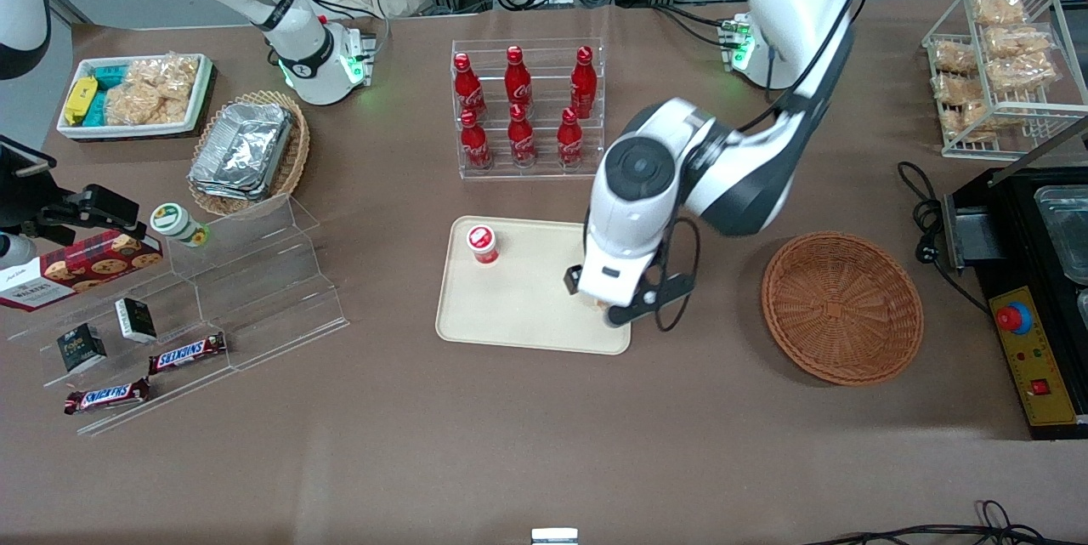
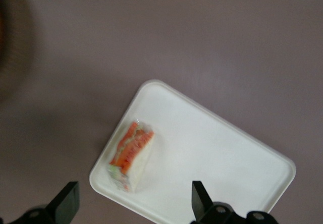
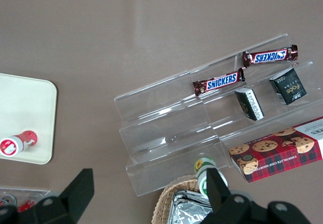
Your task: Place sandwich from basket to tray
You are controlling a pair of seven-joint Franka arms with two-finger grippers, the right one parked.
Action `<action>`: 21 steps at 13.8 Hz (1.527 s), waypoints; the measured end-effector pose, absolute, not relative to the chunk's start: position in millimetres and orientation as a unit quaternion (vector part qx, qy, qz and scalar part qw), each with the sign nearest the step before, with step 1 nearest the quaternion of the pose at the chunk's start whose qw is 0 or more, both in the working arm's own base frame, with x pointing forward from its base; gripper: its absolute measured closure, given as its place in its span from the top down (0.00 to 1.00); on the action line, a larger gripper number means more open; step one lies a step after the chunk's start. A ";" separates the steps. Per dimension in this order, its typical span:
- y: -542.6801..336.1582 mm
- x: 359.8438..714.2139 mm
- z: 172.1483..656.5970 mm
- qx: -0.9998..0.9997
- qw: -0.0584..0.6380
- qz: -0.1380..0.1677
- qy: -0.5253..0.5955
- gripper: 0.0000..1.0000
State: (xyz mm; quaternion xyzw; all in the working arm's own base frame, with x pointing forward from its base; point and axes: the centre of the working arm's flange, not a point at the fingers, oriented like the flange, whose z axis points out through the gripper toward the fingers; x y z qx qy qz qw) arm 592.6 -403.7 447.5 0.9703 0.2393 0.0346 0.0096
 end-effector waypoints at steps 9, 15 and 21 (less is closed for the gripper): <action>-205.2 602.0 610.6 0.957 -0.003 0.053 0.284 1.00; -117.8 599.7 629.4 0.985 -0.020 0.020 0.170 1.00; -11.4 583.7 635.9 0.997 -0.017 0.001 0.069 1.00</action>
